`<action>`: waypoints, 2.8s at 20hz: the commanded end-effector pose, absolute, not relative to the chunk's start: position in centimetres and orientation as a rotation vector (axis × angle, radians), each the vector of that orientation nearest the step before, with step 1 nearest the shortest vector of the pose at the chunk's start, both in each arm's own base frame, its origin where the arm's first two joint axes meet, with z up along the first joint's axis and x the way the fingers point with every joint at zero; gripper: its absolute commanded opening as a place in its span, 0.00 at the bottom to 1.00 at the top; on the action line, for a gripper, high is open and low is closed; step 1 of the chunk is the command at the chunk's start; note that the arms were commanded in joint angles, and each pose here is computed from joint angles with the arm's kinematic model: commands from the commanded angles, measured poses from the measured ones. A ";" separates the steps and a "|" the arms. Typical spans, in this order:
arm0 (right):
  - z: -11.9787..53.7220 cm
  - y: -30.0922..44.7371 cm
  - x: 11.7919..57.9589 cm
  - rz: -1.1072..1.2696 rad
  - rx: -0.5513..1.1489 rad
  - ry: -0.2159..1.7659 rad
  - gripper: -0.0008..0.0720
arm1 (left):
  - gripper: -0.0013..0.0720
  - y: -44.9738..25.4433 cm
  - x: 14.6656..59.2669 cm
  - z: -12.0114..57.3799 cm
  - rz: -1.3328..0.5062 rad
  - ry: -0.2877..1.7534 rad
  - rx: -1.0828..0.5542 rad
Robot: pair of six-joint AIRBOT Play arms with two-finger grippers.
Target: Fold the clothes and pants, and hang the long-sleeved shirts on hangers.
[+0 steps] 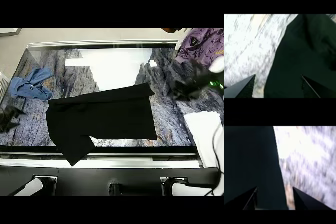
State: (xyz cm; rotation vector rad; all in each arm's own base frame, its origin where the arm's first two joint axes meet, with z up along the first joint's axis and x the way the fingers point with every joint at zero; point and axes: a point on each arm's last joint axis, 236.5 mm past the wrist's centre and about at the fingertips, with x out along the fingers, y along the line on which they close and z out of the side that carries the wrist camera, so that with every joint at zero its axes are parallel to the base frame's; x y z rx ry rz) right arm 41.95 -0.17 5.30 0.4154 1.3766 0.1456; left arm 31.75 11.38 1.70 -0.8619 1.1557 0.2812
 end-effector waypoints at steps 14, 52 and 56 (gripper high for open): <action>-8.5 3.5 27.3 0.281 0.844 1.496 0.69 | 0.89 6.6 27.8 -2.5 0.221 1.203 -0.919; -4.2 9.4 29.6 0.393 0.765 1.383 0.05 | 0.04 -0.7 29.0 -10.3 0.011 1.322 -0.893; 1.3 8.2 34.8 0.422 0.674 1.216 0.05 | 0.04 -1.2 35.2 -3.2 -0.106 1.160 -0.741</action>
